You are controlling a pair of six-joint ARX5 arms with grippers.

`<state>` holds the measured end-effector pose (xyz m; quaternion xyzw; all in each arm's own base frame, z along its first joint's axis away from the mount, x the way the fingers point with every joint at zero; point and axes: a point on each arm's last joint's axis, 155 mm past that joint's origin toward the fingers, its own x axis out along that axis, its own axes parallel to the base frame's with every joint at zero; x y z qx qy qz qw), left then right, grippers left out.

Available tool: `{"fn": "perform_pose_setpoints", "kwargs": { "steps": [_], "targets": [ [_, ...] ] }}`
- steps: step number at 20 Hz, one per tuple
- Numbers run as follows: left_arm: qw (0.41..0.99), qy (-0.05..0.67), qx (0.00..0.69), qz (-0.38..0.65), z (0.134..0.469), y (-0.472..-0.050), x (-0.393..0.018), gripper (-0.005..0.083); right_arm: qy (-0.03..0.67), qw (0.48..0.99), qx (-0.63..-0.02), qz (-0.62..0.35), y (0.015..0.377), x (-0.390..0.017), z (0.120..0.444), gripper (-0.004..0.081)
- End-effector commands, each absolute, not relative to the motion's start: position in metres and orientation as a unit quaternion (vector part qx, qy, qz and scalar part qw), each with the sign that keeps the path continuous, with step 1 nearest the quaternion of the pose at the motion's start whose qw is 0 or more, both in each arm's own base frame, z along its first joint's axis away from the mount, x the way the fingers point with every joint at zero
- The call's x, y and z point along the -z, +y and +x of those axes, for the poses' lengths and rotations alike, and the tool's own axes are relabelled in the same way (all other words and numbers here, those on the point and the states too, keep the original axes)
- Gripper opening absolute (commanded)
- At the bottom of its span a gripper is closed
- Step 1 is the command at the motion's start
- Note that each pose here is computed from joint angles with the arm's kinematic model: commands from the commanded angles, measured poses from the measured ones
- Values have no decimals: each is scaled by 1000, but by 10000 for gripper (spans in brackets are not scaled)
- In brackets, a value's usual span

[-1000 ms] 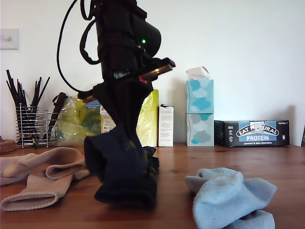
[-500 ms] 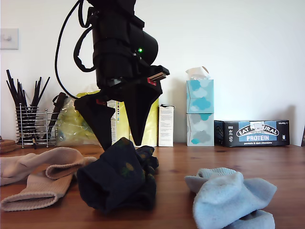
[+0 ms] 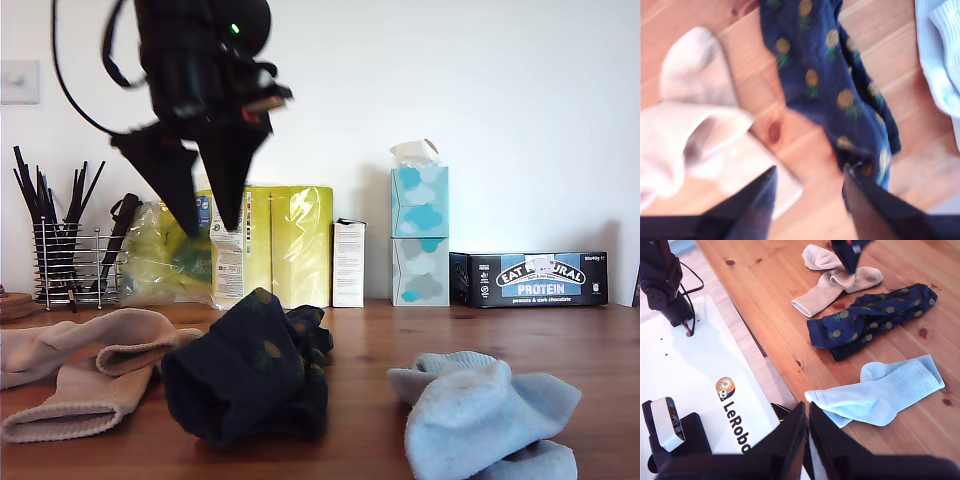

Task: Pair up the socks based on colour and pattern, by placing each sock on top of its pair

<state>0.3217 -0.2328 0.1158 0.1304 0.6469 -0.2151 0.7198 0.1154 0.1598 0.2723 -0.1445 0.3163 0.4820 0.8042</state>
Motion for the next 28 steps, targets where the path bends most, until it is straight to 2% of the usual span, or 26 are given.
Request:
{"fn": "perform_pose_setpoints", "kwargs": {
  "steps": [1,5,7,12,23,28],
  "targets": [
    [699,668,212,140,312,-231,-93,137,306,805,-487,-147,161,-276,114,-12],
    [677,692,205,147,298,-222,-69,109,304,800,-495,-150,163,-276,111,-12],
    [679,686,227,125,298,-235,-69,103,300,802,-495,-150,164,-277,112,-12],
    [671,674,278,133,288,-268,-61,-24,299,799,-499,-152,165,-277,111,-12],
    [633,709,273,149,283,-278,0,-24,309,795,-499,-154,163,-274,108,-12],
    [613,719,286,158,267,-290,13,-24,308,795,-499,-154,163,-274,108,-12]
  ]
}}
